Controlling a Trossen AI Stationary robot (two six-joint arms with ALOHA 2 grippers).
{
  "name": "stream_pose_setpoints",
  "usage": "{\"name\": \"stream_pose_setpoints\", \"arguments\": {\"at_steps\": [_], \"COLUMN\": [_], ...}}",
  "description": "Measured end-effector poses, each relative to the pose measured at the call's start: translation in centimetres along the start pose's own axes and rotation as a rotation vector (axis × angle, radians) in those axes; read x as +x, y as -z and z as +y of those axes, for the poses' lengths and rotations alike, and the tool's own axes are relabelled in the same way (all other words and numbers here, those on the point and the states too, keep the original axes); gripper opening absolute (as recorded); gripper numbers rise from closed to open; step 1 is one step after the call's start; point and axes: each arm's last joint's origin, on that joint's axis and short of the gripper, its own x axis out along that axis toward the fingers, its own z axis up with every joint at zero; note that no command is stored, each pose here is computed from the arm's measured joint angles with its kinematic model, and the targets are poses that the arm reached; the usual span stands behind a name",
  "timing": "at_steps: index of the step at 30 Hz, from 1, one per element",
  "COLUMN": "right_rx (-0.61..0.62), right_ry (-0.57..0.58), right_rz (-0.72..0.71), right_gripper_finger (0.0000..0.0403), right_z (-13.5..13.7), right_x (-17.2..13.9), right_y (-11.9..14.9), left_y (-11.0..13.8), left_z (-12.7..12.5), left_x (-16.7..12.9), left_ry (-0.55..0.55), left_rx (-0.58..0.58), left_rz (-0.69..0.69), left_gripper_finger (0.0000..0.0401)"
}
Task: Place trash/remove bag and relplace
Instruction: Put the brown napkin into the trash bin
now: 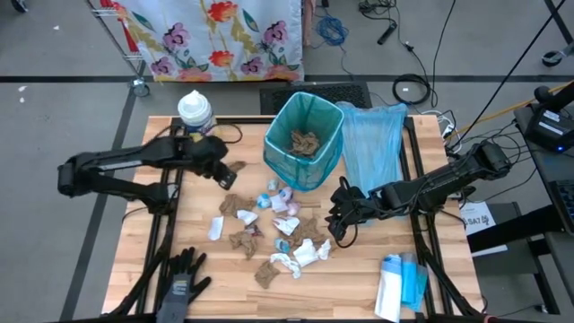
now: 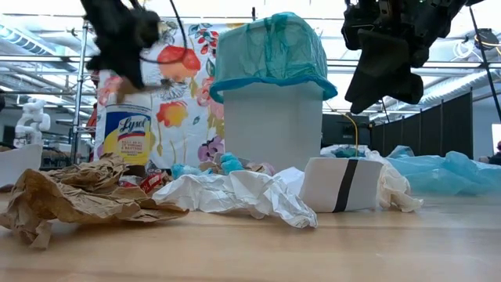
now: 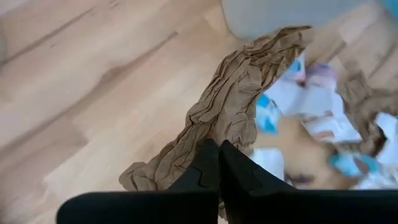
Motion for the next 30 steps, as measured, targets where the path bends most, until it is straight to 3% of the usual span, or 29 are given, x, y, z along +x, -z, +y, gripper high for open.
{"name": "stream_pose_setpoints", "arguments": {"at_steps": [16, 30], "right_rx": [-0.004, -0.006], "right_ry": [0.003, 0.004], "right_rz": [0.004, 0.005], "right_gripper_finger": [0.0134, 0.0134], "right_z": [0.0, 0.0], "right_x": [0.0, 0.0], "right_y": [0.1, 0.1], "left_y": [-3.4, -8.5], "left_z": [-2.7, -6.1], "left_x": [-9.0, -12.6], "left_ry": [0.114, 0.128], "left_rx": [0.045, 0.202], "left_rz": [-0.277, -0.448], "left_gripper_finger": [0.0, 0.0]}}
